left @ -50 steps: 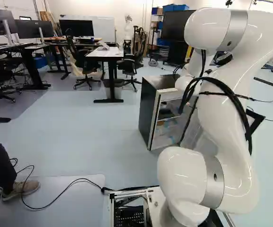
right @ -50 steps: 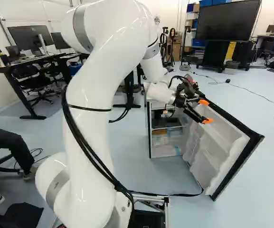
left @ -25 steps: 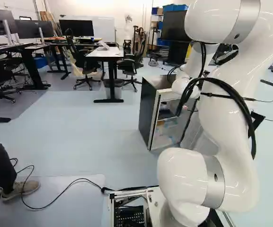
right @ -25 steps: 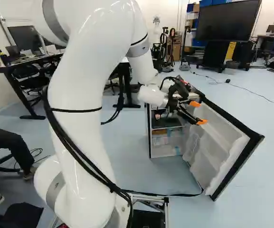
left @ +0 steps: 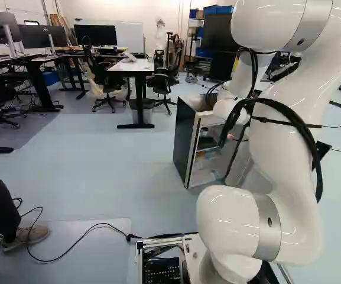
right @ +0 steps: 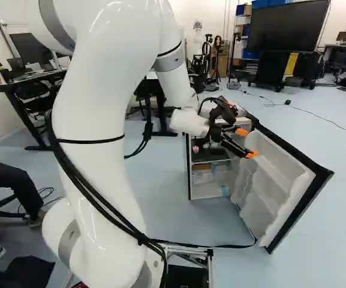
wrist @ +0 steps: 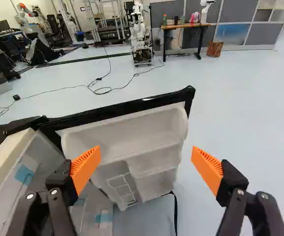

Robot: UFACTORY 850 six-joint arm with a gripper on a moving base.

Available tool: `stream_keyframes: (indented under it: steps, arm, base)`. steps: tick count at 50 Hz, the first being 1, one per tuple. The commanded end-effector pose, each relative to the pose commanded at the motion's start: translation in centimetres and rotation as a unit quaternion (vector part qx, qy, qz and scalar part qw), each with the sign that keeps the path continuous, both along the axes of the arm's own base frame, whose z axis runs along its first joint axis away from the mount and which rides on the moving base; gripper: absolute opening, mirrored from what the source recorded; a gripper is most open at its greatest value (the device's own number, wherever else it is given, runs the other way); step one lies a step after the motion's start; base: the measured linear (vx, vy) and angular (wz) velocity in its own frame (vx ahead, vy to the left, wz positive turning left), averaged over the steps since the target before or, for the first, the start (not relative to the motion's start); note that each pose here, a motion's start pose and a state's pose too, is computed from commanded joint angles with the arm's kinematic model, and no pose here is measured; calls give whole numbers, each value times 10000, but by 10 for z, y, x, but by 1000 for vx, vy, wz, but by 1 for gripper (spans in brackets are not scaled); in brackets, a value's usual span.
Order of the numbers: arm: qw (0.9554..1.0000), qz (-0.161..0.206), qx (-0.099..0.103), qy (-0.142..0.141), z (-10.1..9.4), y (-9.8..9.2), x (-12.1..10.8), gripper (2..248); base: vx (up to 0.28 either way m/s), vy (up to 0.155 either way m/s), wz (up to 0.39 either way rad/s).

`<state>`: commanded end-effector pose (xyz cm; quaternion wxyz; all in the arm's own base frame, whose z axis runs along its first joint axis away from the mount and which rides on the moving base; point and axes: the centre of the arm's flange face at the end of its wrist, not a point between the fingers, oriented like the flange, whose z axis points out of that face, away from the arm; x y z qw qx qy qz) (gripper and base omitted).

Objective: Open the fridge door

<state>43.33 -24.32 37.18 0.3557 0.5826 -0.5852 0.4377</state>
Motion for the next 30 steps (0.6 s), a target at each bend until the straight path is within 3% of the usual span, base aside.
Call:
stream_keyframes:
  steps: [30]
  arm:
    - [9987, 495, -95, -24, 6, 16, -4, 247]
  base:
    - [0, 0, 0]
